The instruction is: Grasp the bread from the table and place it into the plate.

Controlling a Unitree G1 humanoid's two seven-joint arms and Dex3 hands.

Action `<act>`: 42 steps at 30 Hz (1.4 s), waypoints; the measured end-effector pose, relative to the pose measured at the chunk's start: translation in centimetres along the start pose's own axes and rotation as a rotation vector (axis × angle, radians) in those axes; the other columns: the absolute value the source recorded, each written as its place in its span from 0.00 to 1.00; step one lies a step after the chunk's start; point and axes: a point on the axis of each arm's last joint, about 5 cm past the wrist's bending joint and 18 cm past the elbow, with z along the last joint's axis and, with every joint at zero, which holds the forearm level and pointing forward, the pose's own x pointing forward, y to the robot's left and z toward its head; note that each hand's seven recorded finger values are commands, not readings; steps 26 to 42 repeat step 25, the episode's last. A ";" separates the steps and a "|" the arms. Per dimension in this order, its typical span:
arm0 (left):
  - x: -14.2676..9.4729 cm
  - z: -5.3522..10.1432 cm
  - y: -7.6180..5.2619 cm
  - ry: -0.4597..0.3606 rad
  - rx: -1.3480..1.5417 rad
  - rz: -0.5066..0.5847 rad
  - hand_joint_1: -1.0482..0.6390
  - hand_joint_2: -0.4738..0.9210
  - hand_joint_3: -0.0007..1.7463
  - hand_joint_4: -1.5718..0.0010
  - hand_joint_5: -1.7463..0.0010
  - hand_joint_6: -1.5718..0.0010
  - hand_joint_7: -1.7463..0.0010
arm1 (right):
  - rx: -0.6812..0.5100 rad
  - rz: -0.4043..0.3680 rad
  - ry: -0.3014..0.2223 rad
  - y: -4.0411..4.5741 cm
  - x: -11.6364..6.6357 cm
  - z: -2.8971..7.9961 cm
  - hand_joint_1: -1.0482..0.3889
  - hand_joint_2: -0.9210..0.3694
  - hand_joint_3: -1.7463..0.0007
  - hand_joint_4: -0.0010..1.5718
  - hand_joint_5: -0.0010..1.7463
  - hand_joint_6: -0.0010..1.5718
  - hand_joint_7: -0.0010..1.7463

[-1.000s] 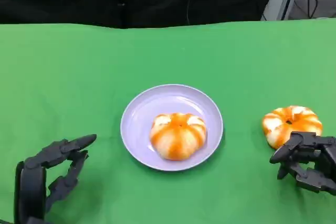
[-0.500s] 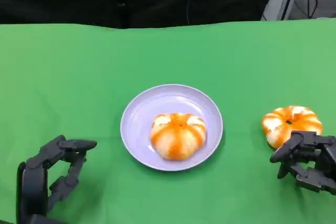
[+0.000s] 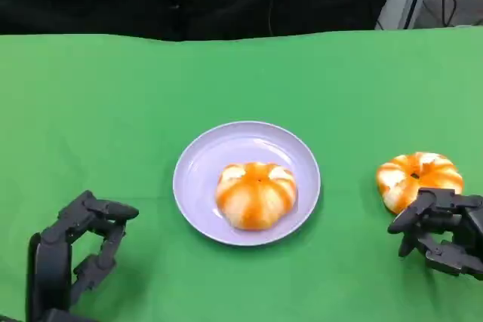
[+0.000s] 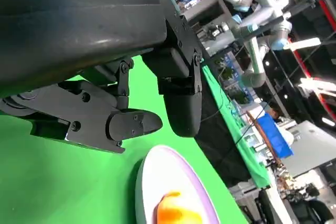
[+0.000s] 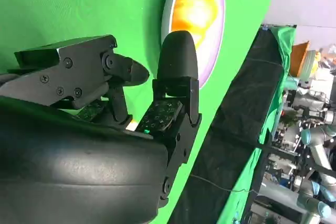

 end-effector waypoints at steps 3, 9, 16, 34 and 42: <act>0.0 0.0 0.0 -0.001 0.003 0.008 0.58 0.99 0.29 0.59 0.15 0.56 0.33 | -0.001 0.001 -0.001 0.00 0.0 0.0 0.77 0.08 0.63 0.56 0.79 0.60 0.53; 0.0 0.0 -0.1 -0.002 0.003 0.011 0.59 1.00 0.29 0.59 0.15 0.55 0.34 | 0.000 0.003 -0.006 -0.04 0.1 0.1 0.77 0.08 0.64 0.56 0.78 0.60 0.53; 0.0 0.0 -0.1 -0.003 0.003 0.011 0.60 1.00 0.28 0.59 0.15 0.55 0.33 | -0.003 0.002 -0.010 -0.05 0.0 0.1 0.78 0.08 0.64 0.56 0.79 0.61 0.53; 0.0 0.0 0.0 -0.012 0.010 0.007 0.60 1.00 0.29 0.60 0.15 0.56 0.33 | -0.002 -0.004 -0.007 -0.02 -0.1 0.0 0.78 0.07 0.64 0.56 0.78 0.61 0.52; 0.0 0.0 0.0 -0.012 0.010 0.007 0.60 1.00 0.29 0.60 0.15 0.56 0.33 | -0.002 -0.004 -0.007 -0.02 -0.1 0.0 0.78 0.07 0.64 0.56 0.78 0.61 0.52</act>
